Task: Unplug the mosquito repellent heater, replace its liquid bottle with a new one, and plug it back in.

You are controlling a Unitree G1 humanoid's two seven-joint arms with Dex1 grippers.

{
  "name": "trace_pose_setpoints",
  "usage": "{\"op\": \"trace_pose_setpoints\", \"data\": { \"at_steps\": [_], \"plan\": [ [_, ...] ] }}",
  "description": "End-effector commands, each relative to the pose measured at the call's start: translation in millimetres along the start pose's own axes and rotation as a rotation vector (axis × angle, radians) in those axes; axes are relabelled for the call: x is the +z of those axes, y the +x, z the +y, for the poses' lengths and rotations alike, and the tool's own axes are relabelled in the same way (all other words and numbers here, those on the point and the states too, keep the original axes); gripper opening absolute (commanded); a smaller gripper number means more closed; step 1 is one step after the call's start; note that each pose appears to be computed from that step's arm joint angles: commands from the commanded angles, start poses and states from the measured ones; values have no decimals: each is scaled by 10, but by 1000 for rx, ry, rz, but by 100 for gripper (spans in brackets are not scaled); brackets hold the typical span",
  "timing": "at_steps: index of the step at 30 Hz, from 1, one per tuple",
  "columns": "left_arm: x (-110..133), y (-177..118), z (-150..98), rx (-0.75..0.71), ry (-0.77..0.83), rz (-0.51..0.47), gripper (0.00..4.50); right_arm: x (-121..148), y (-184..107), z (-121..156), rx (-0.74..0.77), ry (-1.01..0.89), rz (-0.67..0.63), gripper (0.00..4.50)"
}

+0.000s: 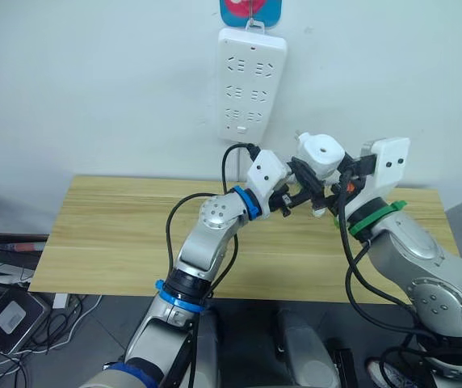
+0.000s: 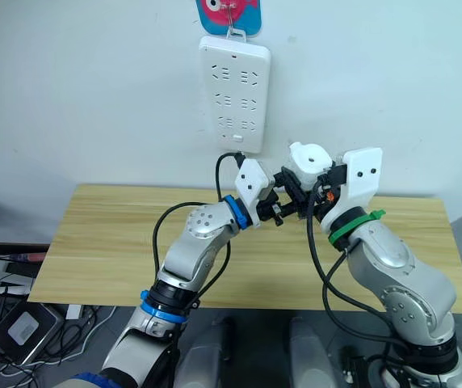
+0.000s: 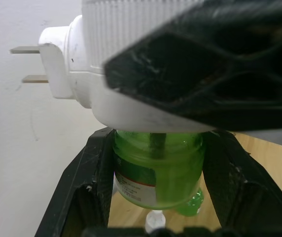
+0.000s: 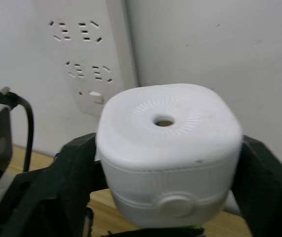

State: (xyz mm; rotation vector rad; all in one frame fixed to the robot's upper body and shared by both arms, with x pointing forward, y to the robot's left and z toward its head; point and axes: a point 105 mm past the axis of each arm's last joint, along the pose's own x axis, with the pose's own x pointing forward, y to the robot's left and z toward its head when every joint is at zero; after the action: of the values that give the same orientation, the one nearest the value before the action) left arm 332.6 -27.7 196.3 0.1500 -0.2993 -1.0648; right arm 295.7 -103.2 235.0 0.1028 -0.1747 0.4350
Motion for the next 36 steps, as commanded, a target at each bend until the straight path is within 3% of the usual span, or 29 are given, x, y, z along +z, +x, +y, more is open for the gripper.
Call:
{"op": "trace_pose_setpoints", "data": {
  "at_steps": [1,8,15,22,27,31,36],
  "plan": [
    [185,32,-92,-26,18,-71,222,71,-23,110,41,0,-45,296],
    [214,-3,-119,-58,-35,-102,222,85,-25,82,43,-15,-62,296],
    [240,-124,19,-52,-62,-121,448,126,-15,37,27,-15,-89,296],
    [316,-612,238,-54,-78,-64,450,124,-48,11,25,-47,-96,296],
    [575,-950,762,115,59,-36,450,94,-42,52,42,-43,-98,296],
    [773,-1035,1130,231,144,-50,450,54,-28,98,62,-43,-94,296],
    [725,-952,1305,212,182,-39,450,-25,-14,160,104,-60,-78,296]
  ]
}}
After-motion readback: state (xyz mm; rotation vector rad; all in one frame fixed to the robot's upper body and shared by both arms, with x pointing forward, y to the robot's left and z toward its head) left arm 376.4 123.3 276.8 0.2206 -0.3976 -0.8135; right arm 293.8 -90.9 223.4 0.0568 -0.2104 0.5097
